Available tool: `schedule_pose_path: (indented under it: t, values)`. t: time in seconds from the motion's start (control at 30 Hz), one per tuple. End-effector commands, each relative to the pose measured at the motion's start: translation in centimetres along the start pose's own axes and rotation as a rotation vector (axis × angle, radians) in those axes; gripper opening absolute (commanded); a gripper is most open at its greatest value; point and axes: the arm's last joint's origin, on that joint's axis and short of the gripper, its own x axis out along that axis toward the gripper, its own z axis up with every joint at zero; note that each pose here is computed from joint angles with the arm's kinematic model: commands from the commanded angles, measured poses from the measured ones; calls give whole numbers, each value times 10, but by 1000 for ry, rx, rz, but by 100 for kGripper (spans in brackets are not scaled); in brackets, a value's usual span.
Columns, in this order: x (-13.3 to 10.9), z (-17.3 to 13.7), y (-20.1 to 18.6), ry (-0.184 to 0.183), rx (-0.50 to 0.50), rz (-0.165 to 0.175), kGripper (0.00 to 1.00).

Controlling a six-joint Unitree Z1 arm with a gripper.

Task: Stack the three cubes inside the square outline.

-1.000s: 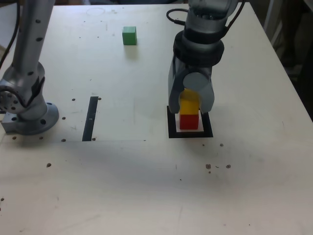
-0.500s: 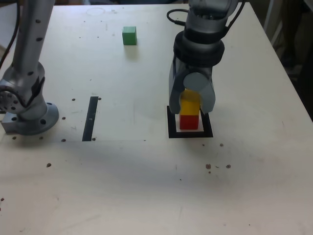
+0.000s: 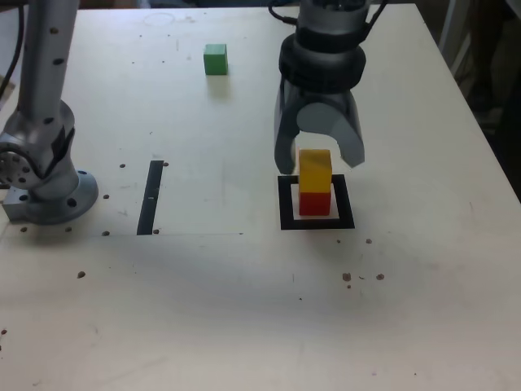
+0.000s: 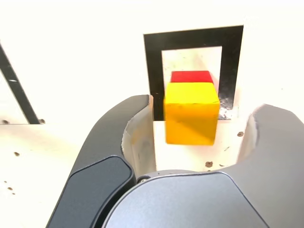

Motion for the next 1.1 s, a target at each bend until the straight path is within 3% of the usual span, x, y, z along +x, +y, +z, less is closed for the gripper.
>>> schedule_pose_path:
  t: [0.0,0.23,0.43,0.73,1.07]
  values:
    - [-12,-11,5,-13,0,13,99]
    - [-37,-46,41,-18,-9,49,99]
    - [-40,-65,88,-7,-45,59,99]
    - [-29,-104,169,56,-158,78,99]
    - [-8,-144,240,150,-200,57,99]
